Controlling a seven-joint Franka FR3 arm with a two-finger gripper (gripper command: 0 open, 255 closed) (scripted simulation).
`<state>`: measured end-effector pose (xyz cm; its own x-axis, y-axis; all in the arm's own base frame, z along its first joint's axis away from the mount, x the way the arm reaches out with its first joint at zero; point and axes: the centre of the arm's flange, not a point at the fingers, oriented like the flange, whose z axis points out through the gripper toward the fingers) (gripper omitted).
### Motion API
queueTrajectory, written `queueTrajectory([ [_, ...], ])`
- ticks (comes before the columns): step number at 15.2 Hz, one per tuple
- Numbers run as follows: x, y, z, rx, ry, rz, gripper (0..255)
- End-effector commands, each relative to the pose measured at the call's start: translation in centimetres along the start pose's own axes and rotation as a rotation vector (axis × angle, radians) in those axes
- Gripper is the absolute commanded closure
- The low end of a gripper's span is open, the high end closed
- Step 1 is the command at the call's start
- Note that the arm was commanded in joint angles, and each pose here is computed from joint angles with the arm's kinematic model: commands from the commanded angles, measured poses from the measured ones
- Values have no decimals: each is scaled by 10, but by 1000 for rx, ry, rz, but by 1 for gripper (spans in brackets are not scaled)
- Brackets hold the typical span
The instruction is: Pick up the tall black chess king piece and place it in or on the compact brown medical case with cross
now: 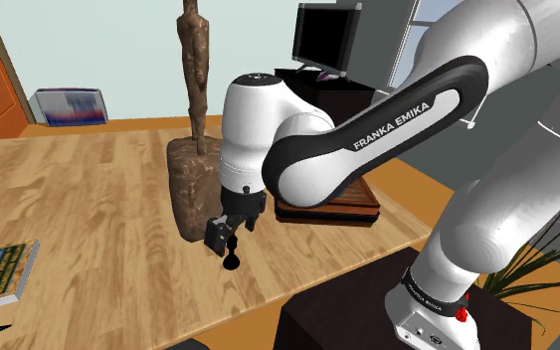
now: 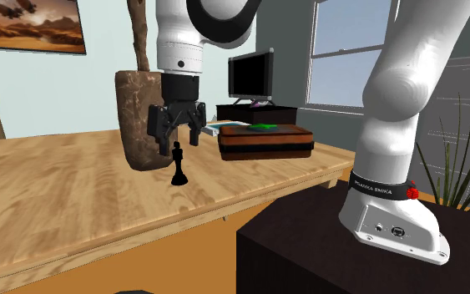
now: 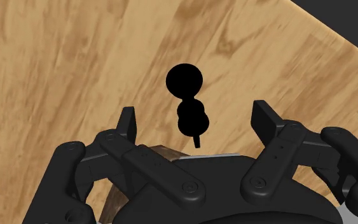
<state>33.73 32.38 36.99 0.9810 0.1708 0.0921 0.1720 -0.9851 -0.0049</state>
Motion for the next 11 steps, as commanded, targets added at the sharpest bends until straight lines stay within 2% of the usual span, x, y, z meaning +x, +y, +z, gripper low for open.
queueTrajectory([
  [1,0,0,1,0,-3,-1,0],
  [2,0,0,1,0,-3,-1,255],
  [11,0,0,1,0,-3,-1,255],
])
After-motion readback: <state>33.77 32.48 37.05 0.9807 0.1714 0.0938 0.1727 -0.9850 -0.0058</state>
